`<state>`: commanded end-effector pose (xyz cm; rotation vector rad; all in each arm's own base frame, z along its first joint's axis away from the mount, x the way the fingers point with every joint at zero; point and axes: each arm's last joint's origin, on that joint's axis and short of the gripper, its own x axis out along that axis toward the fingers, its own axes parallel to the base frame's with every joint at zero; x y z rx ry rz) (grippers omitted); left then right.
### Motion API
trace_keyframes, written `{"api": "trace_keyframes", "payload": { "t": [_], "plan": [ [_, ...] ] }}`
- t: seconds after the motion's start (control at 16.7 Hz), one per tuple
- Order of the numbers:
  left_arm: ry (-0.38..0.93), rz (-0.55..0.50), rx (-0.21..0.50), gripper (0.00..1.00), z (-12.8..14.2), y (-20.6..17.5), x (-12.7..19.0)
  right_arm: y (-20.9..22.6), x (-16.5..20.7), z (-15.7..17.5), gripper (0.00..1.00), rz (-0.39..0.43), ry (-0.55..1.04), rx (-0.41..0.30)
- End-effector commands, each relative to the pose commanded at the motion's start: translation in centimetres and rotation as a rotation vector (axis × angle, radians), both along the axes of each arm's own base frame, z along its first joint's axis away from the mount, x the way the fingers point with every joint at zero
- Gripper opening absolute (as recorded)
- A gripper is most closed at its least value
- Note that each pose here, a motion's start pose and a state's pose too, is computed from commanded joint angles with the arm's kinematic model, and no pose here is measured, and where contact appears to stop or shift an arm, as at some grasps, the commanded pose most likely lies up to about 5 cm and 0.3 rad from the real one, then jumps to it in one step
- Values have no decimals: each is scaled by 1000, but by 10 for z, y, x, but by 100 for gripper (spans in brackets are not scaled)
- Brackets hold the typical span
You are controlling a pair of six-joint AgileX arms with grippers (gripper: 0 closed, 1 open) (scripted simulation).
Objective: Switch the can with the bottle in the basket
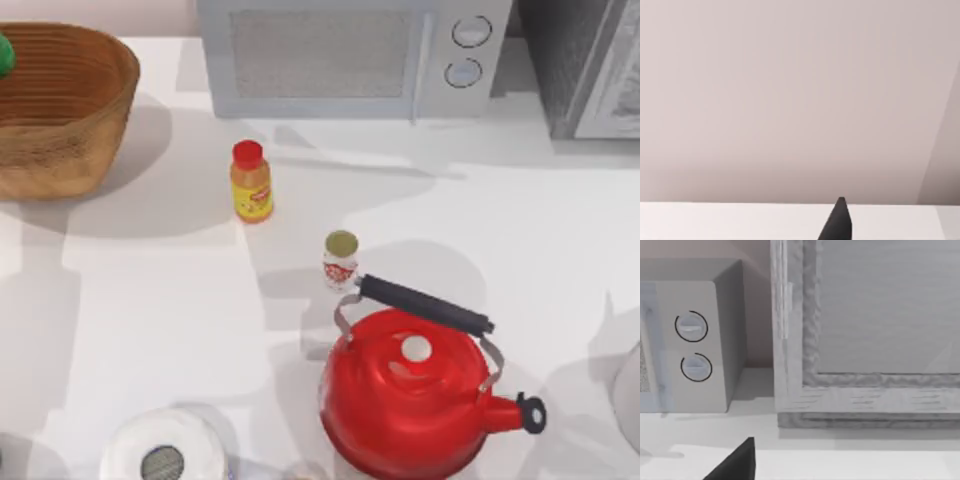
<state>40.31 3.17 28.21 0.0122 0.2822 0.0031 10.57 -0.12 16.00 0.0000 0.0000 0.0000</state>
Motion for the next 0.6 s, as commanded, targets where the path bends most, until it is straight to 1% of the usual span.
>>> {"api": "trace_keyframes", "payload": {
  "t": [0.3,0.36,0.6],
  "plan": [
    [0,0,0,98,0,0,0,0,0,0,100,0,0,0],
    [0,0,0,100,0,0,0,0,0,0,100,0,0,0],
    [0,0,0,100,0,0,0,0,0,0,100,0,0,0]
  ]
}}
